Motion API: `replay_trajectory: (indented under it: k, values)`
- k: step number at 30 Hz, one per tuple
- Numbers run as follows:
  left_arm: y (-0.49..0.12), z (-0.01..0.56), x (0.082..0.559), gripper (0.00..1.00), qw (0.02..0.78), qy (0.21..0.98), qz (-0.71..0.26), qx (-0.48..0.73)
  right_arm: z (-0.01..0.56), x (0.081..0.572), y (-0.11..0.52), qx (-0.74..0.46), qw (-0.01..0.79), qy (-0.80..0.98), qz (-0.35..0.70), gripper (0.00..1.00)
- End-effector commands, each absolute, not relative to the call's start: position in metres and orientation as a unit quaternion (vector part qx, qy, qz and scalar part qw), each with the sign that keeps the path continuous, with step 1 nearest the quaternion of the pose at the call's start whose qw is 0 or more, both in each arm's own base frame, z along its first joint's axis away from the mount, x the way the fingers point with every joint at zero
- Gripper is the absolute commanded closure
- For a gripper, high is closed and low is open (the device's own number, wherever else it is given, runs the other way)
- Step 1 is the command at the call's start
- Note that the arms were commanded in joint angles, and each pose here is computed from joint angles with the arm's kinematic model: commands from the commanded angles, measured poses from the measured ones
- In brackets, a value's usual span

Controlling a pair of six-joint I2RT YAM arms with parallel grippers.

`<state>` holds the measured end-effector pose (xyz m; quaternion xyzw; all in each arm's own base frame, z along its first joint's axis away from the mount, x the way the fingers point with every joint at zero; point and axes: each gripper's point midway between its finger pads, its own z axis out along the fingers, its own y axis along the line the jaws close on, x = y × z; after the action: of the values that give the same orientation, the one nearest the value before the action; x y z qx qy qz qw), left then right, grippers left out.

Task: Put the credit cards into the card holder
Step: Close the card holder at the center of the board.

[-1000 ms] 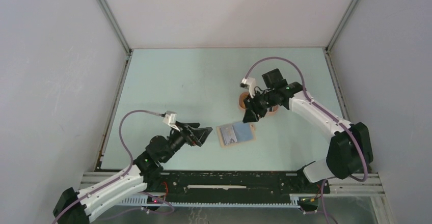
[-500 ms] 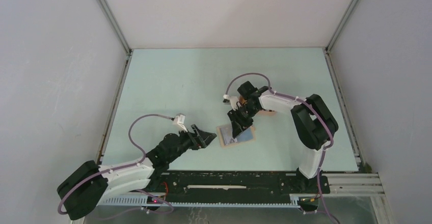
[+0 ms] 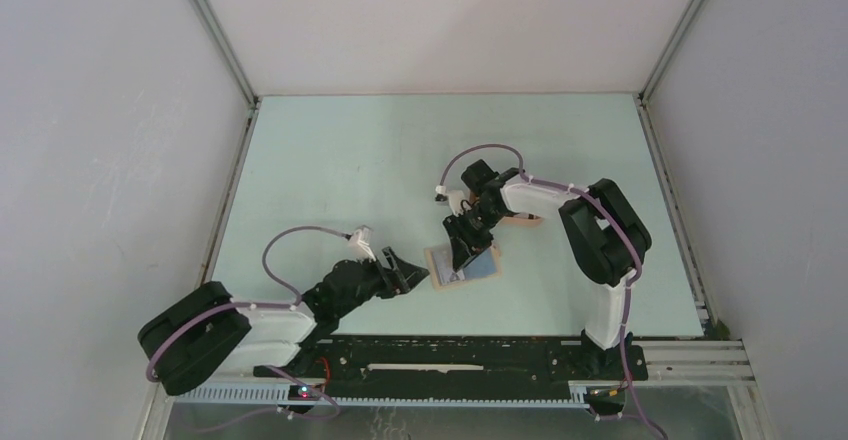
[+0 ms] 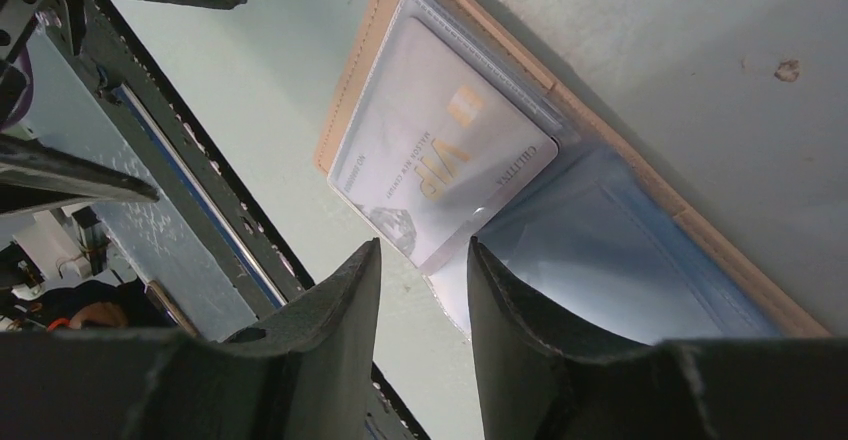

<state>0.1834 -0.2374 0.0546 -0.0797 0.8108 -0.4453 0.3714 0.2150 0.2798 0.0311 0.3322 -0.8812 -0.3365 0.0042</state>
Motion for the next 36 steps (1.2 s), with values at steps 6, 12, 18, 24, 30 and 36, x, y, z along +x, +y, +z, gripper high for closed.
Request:
replay_trajectory:
  k: [6,12,18,24,30,36]
  values:
    - [-0.259,0.069,0.197,0.24,0.365,0.795,-0.476,-0.087,0.05,0.213,0.297,0.344,0.003,-0.863,-0.37,0.56]
    - [-0.262,0.06,0.199,0.29,0.351,0.803,-0.471,-0.099,0.057,0.233,0.28,0.341,-0.032,-0.873,-0.347,0.66]
    - [-0.263,0.044,0.2,0.29,0.327,0.823,-0.449,-0.115,0.034,0.235,0.272,0.326,-0.01,-0.889,-0.322,0.81]
    - [-0.263,0.03,0.199,0.27,0.306,0.836,-0.436,-0.131,0.016,0.235,0.263,0.314,0.009,-0.902,-0.294,0.87]
    - [-0.263,0.023,0.199,0.25,0.297,0.845,-0.425,-0.132,0.007,0.234,0.259,0.311,0.023,-0.907,-0.282,0.89]
    - [-0.264,0.022,0.2,0.24,0.299,0.847,-0.421,-0.127,0.007,0.234,0.258,0.31,0.027,-0.907,-0.283,0.9]
